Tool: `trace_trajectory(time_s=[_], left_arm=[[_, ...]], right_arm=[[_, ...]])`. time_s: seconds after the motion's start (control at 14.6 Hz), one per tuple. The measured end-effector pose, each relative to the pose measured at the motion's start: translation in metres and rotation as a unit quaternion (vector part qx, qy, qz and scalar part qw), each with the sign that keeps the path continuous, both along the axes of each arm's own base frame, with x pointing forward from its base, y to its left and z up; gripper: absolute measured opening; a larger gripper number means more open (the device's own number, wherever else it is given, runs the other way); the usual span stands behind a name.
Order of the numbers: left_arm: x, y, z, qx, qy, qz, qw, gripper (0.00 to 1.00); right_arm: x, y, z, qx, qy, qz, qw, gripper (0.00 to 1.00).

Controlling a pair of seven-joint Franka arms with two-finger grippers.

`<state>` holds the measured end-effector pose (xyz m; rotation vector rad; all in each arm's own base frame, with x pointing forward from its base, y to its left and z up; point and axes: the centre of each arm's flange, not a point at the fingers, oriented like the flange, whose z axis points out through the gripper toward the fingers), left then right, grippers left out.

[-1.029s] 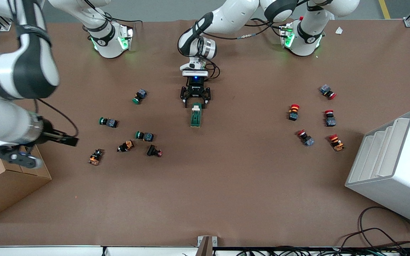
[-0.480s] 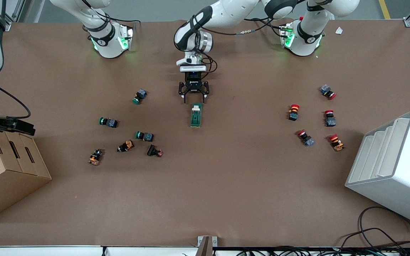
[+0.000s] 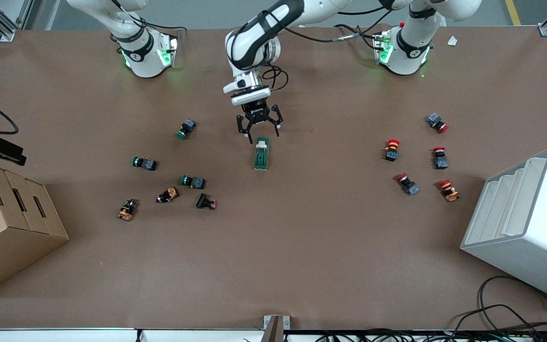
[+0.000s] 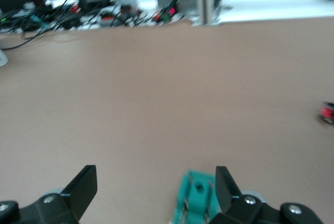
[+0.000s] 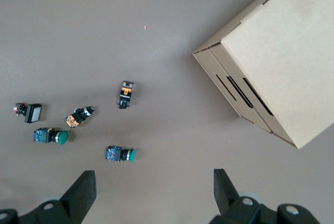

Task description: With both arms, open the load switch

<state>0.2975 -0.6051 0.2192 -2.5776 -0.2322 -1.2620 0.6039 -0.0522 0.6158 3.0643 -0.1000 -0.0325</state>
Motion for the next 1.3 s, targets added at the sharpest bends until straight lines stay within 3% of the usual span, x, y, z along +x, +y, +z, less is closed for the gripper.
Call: trace_trajectory(time_s=[0.27,0.55,0.96,1.3], left_arm=[[0.103,0.017,0.092,0.005,0.119,0.032,0.992,1.0],[0.174,0.066,0.148,-0.003,0.185,0.04,0.982,1.0],[0.238,0.153,0.23,-0.043,0.26,0.042,0.964,1.0],[0.264,0.209,0.275,-0.063,0.304,0.027,0.95,1.0]], right_arm=[[-0.036,0.001,0.019,0.004,-0.003,0.0,1.0,1.0],[-0.062,0.003,0.039,0.006,0.0,0.0,1.0,1.0],[-0.081,0.008,0.053,0.021,0.011,-0.014,1.0,1.0],[-0.089,0.01,0.064,0.029,0.003,-0.016,0.999,1.0]])
